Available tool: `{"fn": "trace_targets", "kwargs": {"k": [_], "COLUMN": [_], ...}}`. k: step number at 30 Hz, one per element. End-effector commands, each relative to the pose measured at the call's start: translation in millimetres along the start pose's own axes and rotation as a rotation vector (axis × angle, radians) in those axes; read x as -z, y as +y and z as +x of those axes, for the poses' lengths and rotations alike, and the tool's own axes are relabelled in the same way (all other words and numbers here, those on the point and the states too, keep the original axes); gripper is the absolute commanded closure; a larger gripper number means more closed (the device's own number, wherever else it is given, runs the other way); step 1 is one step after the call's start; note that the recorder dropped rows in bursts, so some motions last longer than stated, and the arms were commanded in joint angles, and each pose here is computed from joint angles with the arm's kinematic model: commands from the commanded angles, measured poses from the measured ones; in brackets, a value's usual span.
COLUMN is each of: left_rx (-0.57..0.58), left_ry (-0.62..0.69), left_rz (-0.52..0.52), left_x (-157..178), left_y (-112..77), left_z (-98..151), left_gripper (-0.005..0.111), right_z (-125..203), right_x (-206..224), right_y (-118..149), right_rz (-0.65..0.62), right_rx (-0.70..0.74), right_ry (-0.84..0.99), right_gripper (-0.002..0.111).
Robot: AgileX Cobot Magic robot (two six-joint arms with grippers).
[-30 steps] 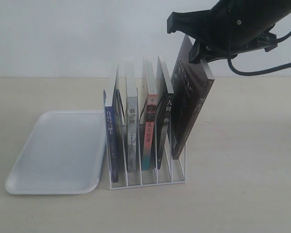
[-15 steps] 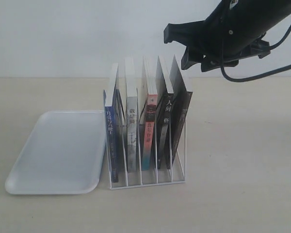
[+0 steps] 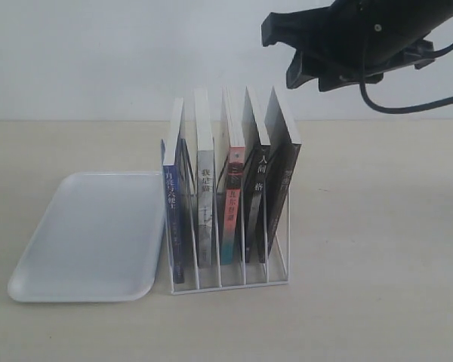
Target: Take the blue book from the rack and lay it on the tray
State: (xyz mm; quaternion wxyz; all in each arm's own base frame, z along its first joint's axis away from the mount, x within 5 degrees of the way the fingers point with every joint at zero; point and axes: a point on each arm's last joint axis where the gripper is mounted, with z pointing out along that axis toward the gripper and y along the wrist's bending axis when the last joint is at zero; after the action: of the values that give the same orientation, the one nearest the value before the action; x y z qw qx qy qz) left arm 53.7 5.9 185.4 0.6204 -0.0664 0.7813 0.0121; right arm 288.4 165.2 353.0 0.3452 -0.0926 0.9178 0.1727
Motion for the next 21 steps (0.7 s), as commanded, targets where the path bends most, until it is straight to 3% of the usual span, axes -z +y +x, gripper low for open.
{"fn": "trace_targets", "kwargs": {"k": [1, 9, 21], "left_rx": [0.006, 0.006, 0.006], "left_ry": [-0.001, -0.001, -0.001], "left_rz": [0.005, 0.005, 0.005], "left_x": [-0.3, -0.3, -0.3], "left_y": [-0.2, -0.2, -0.2], "left_z": [0.9, 0.9, 0.9], "left_gripper": [0.103, 0.103, 0.103], "right_z": [2.0, 9.9, 4.6], "right_x": [13.3, 5.0, -34.8], "right_y": [18.0, 52.5, 56.8], "right_rz": [-0.112, -0.187, -0.134], "right_rx": [0.073, 0.159, 0.176], "right_ry": [-0.010, -0.046, -0.015], "right_gripper": [0.068, 0.068, 0.068]}}
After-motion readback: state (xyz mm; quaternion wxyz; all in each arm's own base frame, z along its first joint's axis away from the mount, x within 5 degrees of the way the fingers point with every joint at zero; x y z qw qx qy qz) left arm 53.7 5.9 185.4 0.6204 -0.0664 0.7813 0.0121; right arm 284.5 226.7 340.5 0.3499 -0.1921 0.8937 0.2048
